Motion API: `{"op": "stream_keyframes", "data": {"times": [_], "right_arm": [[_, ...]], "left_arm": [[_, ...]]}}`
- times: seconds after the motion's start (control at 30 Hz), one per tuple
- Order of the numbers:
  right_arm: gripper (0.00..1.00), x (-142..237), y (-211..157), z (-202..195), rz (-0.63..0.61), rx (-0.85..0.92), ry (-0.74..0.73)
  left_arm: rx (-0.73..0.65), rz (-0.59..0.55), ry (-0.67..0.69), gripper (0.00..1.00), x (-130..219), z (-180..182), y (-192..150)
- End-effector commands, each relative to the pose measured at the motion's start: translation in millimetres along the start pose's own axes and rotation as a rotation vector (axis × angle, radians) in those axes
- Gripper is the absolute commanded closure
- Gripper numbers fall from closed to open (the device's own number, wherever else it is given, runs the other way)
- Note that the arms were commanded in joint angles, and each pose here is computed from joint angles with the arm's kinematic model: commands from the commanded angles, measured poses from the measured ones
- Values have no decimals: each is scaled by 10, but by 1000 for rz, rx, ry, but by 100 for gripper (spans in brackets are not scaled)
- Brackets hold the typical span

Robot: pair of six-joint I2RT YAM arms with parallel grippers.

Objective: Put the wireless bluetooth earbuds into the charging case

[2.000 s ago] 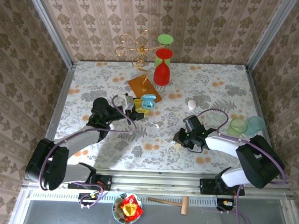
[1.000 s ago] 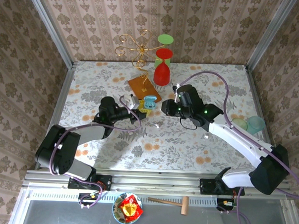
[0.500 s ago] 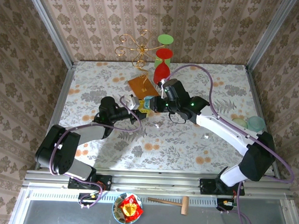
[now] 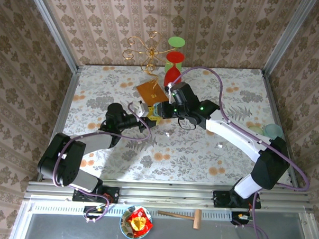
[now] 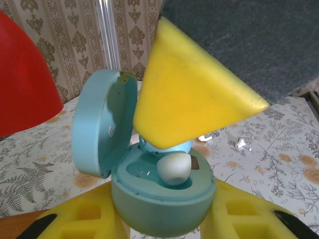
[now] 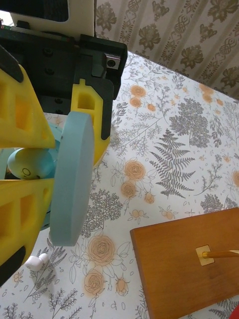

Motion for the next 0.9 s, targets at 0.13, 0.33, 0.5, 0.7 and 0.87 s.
{"op": "stream_keyframes", "data": {"times": [0.13,0.33,0.5,0.7,0.87], "right_arm": [[81,-95,-85,83,34,28,-1],[72,-91,-124,85,40,39,-14],[66,-48,-98,99,21,44,-8],[65,2,-93,119,4,48,21],[60,66,-90,110,-30,41,30]], "left_arm": [[-31,-41,-4,74,-17,57,88],[-33,-44,-6,74,-23,59,103],[-30,-41,-6,74,-21,54,89],[-24,-38,-6,74,-25,54,69],[-24,-38,-8,74,-26,55,64]]}}
Point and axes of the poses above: each hand's point on the last joint's axis, 136 mm out from that joint toward the fingers, its own x axis back along the fingers, its own z axis along the line the jaws close on, y = z × x, the point moved 9 cm from there along x, back along the fingers, and after that the axes turned 6 degrees about -x, right-handed, at the moved point
